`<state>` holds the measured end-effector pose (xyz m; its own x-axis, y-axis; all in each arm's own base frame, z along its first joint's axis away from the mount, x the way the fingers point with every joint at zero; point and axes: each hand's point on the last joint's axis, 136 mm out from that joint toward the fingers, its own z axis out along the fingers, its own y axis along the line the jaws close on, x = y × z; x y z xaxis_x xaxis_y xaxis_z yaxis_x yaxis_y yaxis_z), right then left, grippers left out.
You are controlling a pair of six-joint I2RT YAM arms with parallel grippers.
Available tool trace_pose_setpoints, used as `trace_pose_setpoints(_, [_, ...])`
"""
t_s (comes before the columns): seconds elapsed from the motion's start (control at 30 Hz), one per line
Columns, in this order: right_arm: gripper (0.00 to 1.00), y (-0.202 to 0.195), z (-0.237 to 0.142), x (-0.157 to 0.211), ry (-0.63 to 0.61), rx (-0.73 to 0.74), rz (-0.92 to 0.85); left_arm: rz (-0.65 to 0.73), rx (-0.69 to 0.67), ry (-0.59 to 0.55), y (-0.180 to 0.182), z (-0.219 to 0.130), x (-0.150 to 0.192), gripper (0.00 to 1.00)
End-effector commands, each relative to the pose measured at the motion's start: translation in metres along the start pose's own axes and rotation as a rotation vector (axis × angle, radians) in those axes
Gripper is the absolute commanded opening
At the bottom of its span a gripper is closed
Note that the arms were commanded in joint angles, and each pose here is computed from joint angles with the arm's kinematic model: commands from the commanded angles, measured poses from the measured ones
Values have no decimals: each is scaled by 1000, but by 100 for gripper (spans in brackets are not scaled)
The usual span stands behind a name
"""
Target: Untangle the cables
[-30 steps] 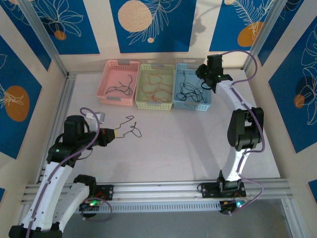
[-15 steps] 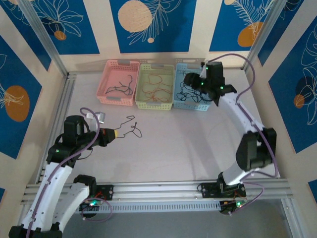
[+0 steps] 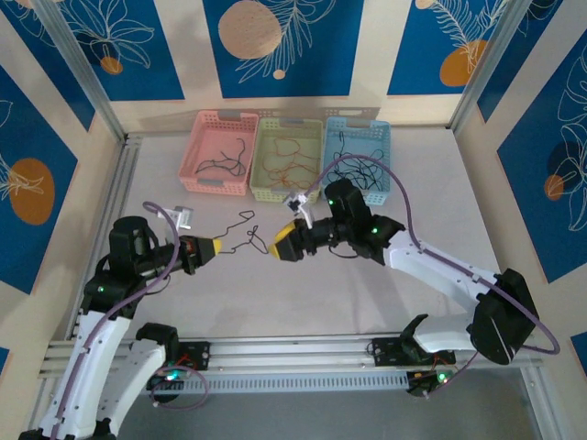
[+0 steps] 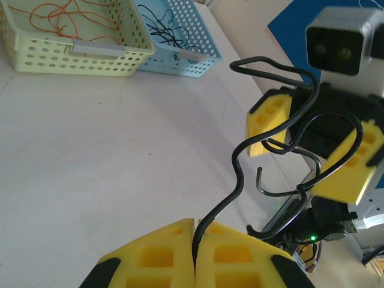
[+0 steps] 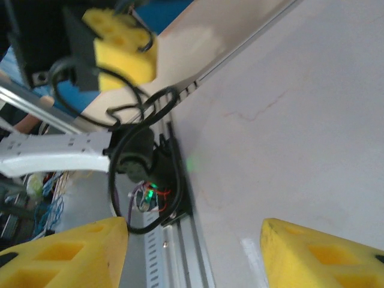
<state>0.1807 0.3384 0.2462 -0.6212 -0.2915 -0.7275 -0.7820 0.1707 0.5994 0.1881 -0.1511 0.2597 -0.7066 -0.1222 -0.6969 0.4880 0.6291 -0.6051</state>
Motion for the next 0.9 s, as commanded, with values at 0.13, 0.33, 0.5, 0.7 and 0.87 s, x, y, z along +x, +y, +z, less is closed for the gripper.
trace_pose_setpoints(0.13, [60,27,7,-4,3,-44,-135,19,70,-5,-12,0,-1,0])
trace_pose_setpoints(0.33, [51,25,10,-15,-37,-24,-155,18,73,-2,-12,0,0,0])
trace_pose_setpoints(0.5, [29,30,16,-16,-28,-44,-152,17,81,1,-13,1,1,0])
trace_pose_setpoints(0.7, [0,20,9,-6,-21,22,-150,19,63,-2,-11,0,0,0])
trace_pose_setpoints(0.87, [0,1,-10,28,-16,76,-58,21,-50,-28,5,-5,-3,0])
